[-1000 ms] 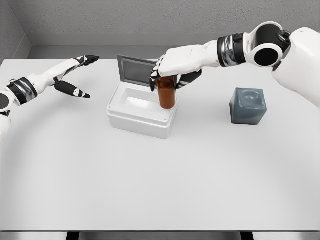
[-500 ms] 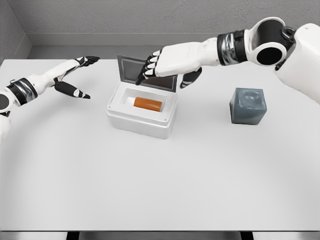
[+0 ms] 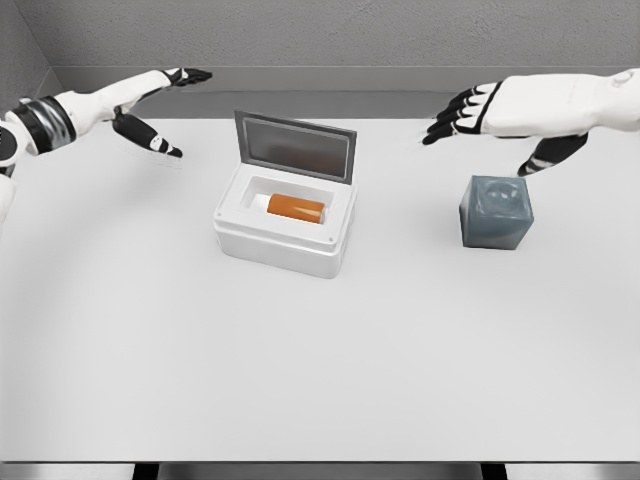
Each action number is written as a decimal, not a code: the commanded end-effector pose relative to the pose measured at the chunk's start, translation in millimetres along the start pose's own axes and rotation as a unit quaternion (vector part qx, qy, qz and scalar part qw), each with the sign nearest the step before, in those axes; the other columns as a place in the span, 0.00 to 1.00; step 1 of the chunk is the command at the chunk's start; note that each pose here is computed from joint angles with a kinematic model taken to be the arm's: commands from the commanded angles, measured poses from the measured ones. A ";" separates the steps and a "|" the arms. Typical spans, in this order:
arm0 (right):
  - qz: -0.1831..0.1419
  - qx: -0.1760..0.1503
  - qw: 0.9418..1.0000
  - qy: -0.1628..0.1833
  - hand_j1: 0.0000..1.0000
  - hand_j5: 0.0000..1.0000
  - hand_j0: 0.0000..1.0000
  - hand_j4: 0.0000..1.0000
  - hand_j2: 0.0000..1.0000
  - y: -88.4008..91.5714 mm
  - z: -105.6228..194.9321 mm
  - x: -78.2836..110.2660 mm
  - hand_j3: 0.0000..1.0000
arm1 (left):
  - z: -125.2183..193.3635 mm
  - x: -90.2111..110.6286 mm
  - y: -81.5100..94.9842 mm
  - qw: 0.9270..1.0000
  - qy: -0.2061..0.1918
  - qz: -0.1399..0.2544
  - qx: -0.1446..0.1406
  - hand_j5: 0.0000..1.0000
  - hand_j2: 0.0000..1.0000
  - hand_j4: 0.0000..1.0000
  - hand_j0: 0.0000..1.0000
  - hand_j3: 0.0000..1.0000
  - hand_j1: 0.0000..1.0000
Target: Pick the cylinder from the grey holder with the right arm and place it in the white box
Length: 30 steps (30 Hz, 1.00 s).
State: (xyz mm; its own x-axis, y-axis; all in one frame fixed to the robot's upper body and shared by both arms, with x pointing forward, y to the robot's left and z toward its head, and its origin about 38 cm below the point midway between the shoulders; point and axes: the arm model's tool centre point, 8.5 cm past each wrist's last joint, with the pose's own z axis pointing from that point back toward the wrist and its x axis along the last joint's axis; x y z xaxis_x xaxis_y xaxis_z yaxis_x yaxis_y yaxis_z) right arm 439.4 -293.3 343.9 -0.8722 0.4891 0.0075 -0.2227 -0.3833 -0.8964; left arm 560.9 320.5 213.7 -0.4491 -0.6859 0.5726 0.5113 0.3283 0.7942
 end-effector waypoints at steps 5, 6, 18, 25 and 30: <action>-0.017 -0.006 1.000 0.008 1.00 1.00 1.00 1.00 1.00 3.3 7.8 -5.4 1.00 | -3.6 -9.3 -15.1 0.999 0.024 -0.004 -0.037 1.00 1.00 1.00 1.00 1.00 1.00; -0.016 -0.007 1.000 0.008 1.00 1.00 1.00 1.00 1.00 2.2 8.3 -5.4 1.00 | -4.7 -8.7 -13.5 0.999 0.025 -0.003 -0.036 1.00 1.00 1.00 1.00 1.00 1.00; -0.023 -0.010 1.000 0.005 1.00 1.00 1.00 1.00 1.00 3.0 7.9 -5.2 1.00 | -24.7 2.9 -15.4 0.999 0.012 0.016 -0.031 1.00 1.00 1.00 1.00 1.00 1.00; -0.028 -0.010 1.000 0.005 1.00 1.00 1.00 1.00 1.00 4.3 5.2 -7.7 1.00 | -37.8 14.0 -19.5 0.999 -0.002 0.019 -0.033 1.00 1.00 1.00 1.00 1.00 1.00; -0.029 -0.011 1.000 0.006 1.00 1.00 1.00 1.00 1.00 3.8 4.4 -8.8 1.00 | -35.6 14.7 -17.7 0.999 -0.003 0.009 -0.036 1.00 1.00 1.00 1.00 1.00 1.00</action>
State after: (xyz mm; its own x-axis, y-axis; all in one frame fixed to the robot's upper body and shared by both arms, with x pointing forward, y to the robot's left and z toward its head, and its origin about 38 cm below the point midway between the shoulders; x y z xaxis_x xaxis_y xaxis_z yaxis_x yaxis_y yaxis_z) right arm 443.6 -302.3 342.2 -0.8557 0.5152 0.0487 -0.2582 -0.3434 -0.9030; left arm 570.5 280.9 196.8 -0.4403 -0.6791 0.5873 0.5771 0.2870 0.7646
